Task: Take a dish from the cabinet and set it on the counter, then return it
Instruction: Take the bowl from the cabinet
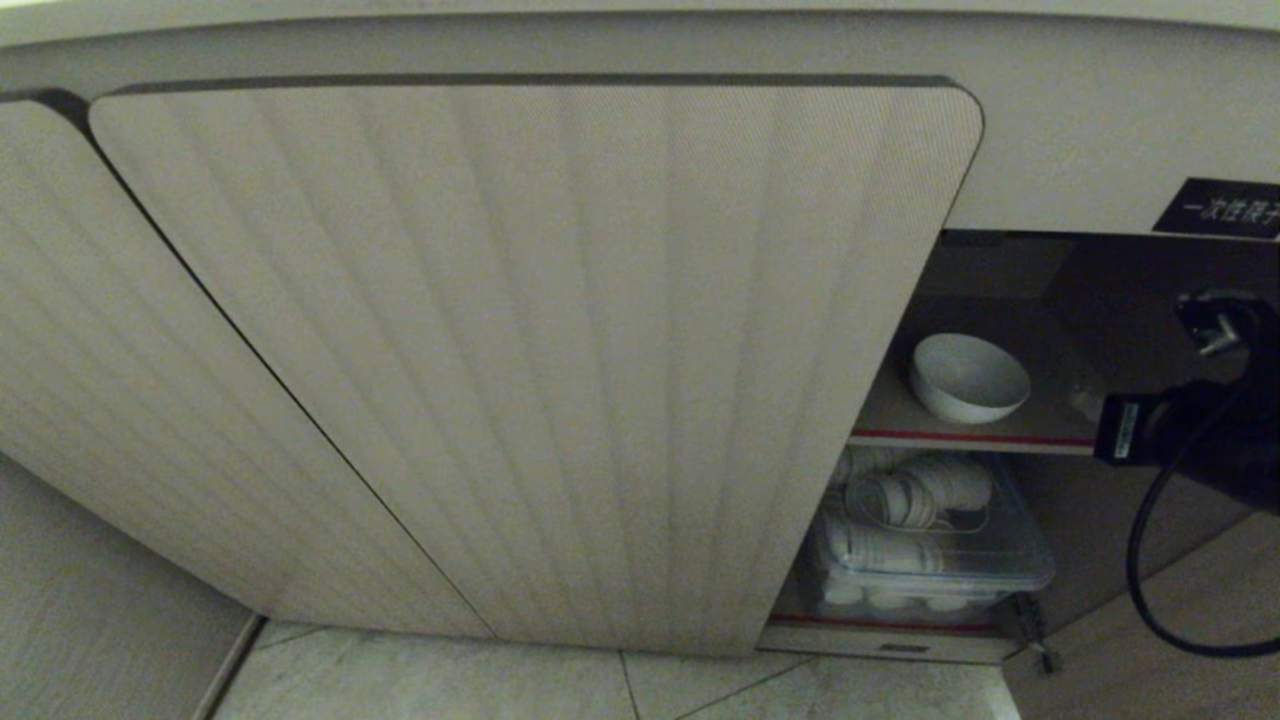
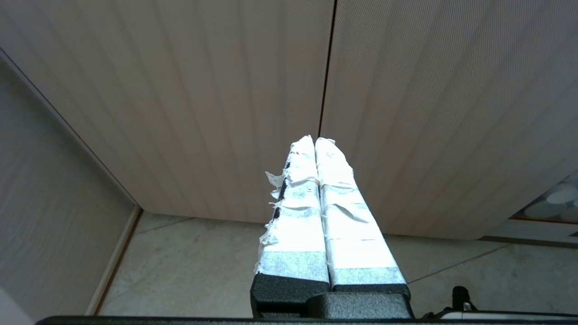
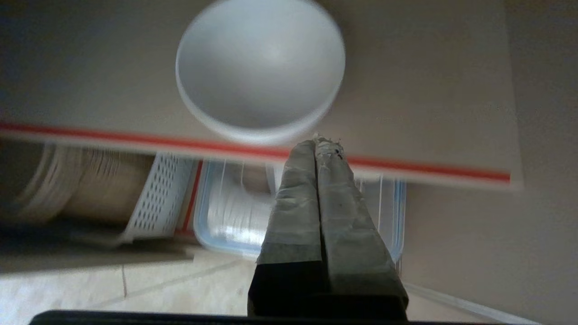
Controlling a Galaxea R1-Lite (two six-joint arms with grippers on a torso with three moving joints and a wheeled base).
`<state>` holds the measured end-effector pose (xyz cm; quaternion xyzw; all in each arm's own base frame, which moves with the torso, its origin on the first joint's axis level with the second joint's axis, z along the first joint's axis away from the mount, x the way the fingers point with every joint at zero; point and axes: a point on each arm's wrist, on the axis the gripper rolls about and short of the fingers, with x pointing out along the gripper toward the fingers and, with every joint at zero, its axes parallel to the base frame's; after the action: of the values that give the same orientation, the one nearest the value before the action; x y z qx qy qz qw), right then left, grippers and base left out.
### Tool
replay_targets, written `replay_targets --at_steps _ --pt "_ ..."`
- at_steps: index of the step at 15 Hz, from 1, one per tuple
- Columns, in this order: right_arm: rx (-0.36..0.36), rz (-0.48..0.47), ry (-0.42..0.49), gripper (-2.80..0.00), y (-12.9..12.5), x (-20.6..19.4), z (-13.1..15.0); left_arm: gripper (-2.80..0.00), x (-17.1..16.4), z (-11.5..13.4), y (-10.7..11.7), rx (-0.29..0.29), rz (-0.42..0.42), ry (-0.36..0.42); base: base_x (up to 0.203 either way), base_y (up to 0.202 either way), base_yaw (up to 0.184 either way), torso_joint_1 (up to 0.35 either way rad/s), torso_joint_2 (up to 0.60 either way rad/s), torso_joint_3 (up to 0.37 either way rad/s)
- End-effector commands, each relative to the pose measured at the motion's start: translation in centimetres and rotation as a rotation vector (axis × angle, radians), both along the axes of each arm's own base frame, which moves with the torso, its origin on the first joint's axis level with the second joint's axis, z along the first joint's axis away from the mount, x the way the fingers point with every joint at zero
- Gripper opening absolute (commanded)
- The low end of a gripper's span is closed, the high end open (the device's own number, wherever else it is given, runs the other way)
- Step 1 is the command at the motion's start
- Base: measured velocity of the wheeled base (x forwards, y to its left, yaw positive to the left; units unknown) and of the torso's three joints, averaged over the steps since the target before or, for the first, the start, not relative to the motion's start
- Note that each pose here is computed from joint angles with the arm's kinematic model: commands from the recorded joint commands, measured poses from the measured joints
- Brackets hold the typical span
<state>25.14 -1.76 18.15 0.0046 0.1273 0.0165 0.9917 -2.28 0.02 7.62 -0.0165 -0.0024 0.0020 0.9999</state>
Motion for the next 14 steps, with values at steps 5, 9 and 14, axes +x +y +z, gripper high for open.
replay_targets --at_steps 5,9,14 --pt "0.021 -0.004 0.002 -2.8 -0.09 1.1 -0.47 -2.8 0.0 0.0 0.0 -0.001 0.001 -0.001 0.0 0.0 0.0 0.0 0.0 0.0" --pt "0.02 -0.003 0.006 -2.8 -0.09 1.23 -0.67 -2.8 -0.01 0.02 0.0 -0.001 0.001 -0.001 0.0 0.0 0.0 0.0 0.0 0.0" --pt "0.019 -0.003 -0.006 -2.8 -0.08 1.16 -0.42 -2.8 -0.01 0.02 0.0 -0.001 0.001 -0.001 0.0 0.0 0.0 0.0 0.0 0.0"
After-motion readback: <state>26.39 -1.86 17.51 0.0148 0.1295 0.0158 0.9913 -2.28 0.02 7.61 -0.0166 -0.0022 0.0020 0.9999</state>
